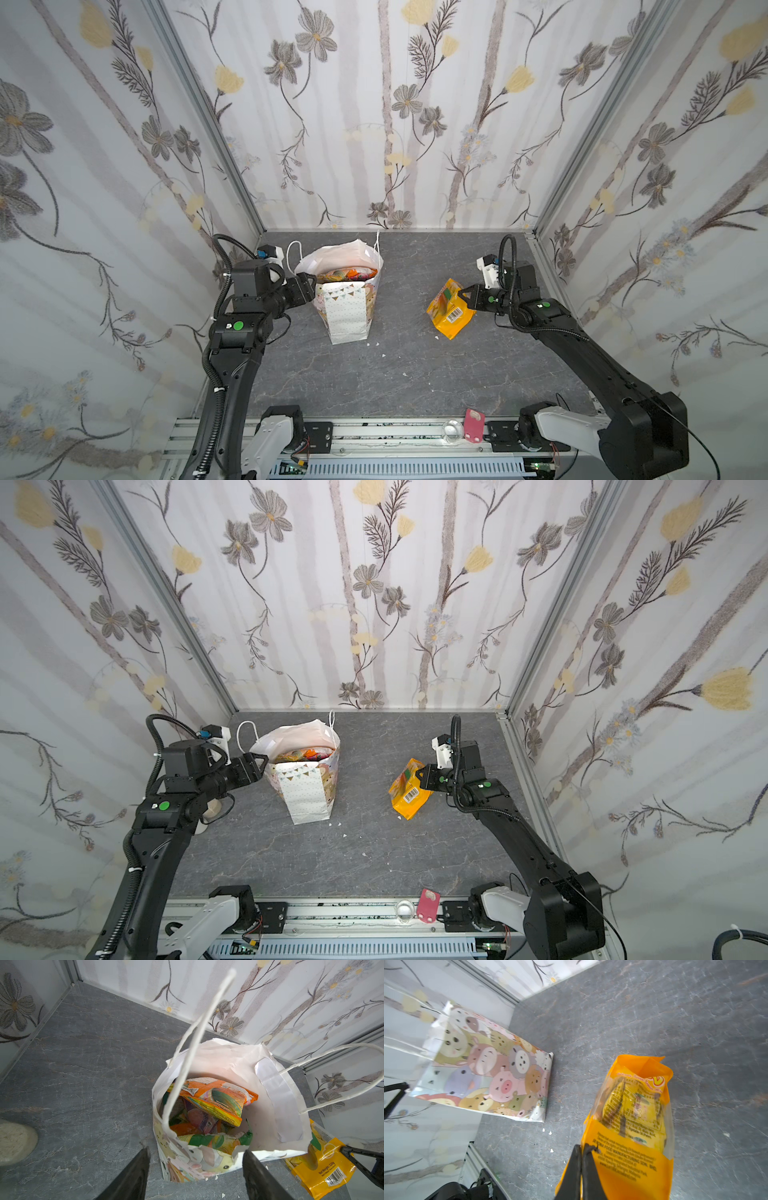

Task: Place the snacks into the paper bag
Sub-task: 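Lift the yellow mango packet with the right gripper toward the bag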

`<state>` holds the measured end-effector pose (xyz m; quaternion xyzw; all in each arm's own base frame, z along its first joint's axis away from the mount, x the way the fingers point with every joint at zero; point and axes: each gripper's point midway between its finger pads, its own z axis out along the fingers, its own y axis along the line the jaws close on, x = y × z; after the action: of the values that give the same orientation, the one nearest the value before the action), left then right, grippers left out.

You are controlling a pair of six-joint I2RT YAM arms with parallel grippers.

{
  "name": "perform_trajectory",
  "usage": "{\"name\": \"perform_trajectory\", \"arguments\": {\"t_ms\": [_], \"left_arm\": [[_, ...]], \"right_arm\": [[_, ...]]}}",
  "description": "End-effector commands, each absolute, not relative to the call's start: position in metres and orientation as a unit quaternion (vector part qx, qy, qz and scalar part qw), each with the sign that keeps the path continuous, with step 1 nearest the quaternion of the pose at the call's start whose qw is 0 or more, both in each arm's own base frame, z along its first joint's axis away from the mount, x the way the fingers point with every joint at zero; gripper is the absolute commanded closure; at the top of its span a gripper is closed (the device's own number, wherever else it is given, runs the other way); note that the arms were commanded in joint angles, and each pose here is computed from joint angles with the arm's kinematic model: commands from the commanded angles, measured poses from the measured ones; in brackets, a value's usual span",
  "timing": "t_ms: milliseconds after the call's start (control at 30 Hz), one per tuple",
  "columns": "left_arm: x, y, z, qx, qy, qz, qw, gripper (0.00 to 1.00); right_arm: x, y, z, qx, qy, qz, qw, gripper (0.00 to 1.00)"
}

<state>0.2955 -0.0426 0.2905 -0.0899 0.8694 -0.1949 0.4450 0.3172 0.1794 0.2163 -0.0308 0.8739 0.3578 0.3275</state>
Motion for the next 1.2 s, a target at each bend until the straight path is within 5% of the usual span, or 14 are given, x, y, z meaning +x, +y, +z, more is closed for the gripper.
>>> {"name": "perform_trajectory", "arguments": {"t_ms": [0,1167], "left_arm": [[0.297,-0.041,0.295,-0.088,0.865,-0.192,0.455,0.3],[0.293,-0.049,0.294,-0.085,0.862,-0.216,0.45,0.3]], "right_arm": [[0.325,0.201,0.266,-0.069,0.829,0.411,0.373,1.0],[0.347,0.279,0.486,-0.179,0.694,0.488,0.498,1.0]]}}
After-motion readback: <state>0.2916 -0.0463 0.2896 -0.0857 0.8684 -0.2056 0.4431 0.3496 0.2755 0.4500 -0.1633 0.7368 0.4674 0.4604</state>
